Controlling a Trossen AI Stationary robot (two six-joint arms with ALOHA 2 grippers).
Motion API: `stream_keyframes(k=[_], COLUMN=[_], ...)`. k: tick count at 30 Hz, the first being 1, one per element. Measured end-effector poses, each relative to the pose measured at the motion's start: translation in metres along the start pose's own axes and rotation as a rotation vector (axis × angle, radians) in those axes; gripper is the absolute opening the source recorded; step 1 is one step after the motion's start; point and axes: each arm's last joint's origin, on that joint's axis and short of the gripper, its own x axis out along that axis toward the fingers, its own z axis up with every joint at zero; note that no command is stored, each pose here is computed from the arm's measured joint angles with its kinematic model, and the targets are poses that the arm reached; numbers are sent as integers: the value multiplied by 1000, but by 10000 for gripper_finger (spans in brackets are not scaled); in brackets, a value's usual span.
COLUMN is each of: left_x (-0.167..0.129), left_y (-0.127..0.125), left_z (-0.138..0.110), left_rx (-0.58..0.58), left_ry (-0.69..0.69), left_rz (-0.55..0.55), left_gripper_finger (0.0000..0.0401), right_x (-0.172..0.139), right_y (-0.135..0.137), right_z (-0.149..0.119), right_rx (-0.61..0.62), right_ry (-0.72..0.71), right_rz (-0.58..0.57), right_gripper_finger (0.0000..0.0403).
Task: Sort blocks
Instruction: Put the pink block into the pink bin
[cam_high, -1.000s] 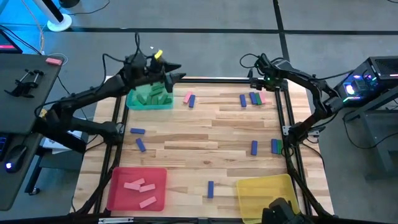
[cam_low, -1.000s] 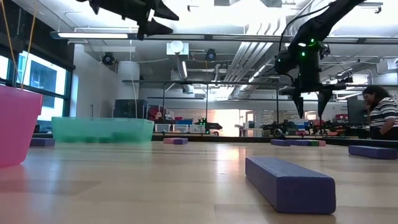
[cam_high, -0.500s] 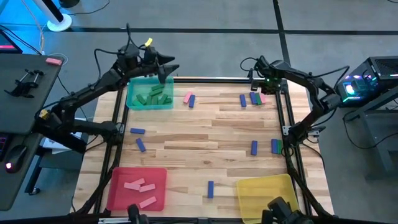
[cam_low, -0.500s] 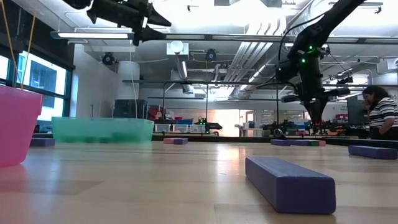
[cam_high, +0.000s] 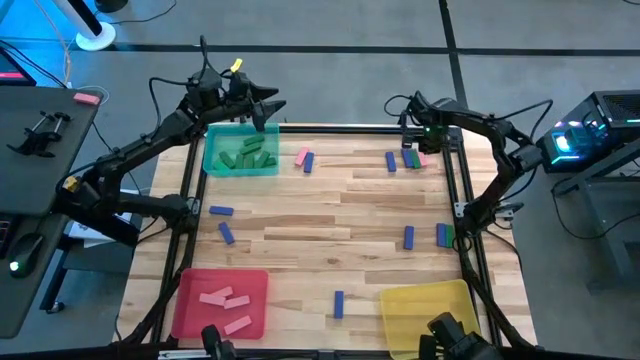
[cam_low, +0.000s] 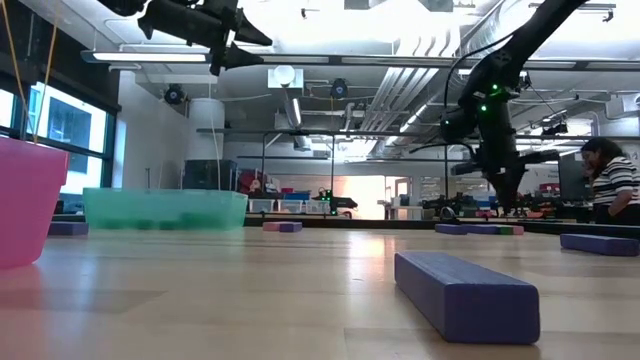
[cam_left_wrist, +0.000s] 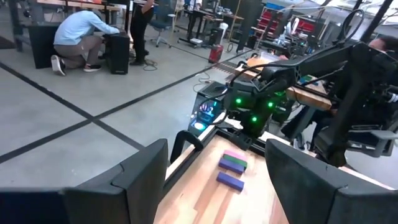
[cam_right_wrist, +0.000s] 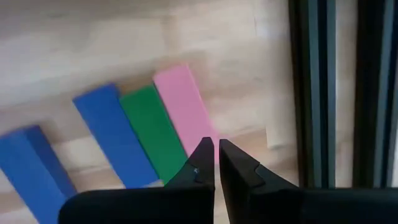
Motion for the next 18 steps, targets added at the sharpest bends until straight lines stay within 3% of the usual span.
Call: stream_keyframes(k=[6,18], left_x=[0,0], left_y=[0,0], left_z=[0,0], left_rx=[-8,-27], left_ry=[0,-3], left_rz=[0,3], left_gripper_finger=[257,257], right_x=[18,24], right_y=[-2,3], right_z=[-9,-18], right_rx=[-12,-46], right_ry=[68,15], right_rz=[60,14], right_gripper_finger=[0,0])
